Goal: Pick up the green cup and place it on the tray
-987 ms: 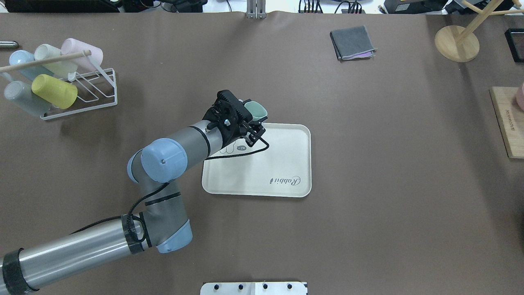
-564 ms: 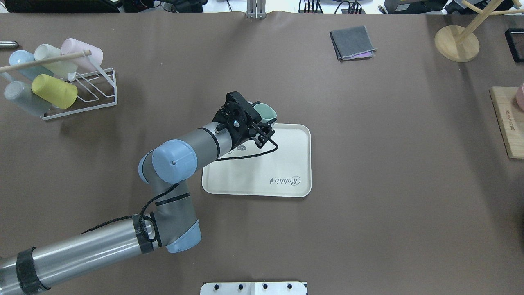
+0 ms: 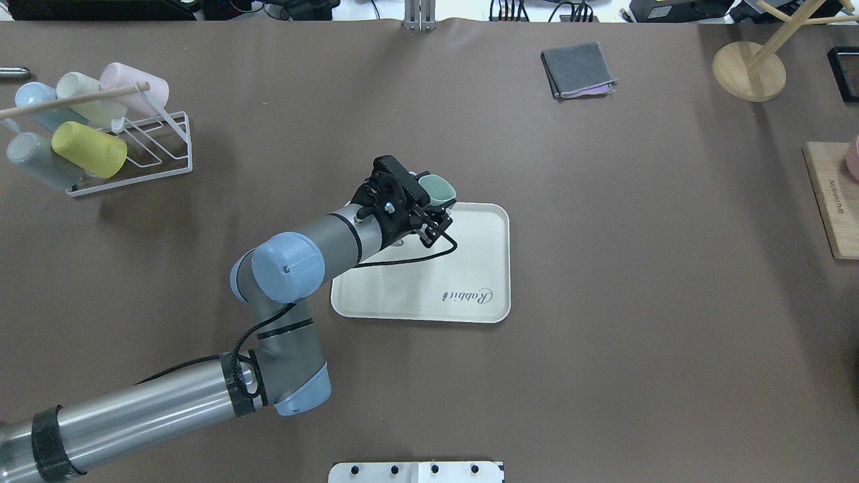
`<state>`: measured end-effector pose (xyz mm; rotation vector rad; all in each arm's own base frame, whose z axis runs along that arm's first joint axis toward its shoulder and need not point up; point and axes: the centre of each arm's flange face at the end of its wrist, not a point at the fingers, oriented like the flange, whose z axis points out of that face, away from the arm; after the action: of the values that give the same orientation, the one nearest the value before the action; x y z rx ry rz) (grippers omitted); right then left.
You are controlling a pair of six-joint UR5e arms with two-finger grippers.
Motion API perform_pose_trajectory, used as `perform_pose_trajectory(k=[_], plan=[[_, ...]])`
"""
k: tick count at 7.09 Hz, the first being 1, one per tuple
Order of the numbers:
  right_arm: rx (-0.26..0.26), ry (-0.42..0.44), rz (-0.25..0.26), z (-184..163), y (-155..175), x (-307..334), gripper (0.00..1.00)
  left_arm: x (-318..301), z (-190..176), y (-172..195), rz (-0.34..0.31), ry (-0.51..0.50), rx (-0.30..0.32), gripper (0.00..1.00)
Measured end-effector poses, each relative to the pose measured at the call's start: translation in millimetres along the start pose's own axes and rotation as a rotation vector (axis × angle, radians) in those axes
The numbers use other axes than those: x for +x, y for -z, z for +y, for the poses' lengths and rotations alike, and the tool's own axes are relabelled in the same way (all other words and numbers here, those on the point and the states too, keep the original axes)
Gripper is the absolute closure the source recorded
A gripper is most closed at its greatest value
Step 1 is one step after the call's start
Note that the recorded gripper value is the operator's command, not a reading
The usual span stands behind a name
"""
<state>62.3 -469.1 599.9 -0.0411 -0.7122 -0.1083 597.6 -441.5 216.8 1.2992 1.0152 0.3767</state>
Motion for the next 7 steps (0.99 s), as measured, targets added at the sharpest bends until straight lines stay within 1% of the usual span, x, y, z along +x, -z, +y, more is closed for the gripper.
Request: perform_pose_trajectory(k=[1,3,7], plan=[[0.003,0.002,0.001,0,1,-1,0.0,1,3,-1,0.006,0.002,0.009,0.57],[0.0,0.0,0.002,0,0,0,0.0,1,7,-7,0.025,0.014,0.051,0.57],[-0.007,-0.005,0.003,2,-3,3,0.0,2,27,3,0.103,0.054,0.189,0.57]])
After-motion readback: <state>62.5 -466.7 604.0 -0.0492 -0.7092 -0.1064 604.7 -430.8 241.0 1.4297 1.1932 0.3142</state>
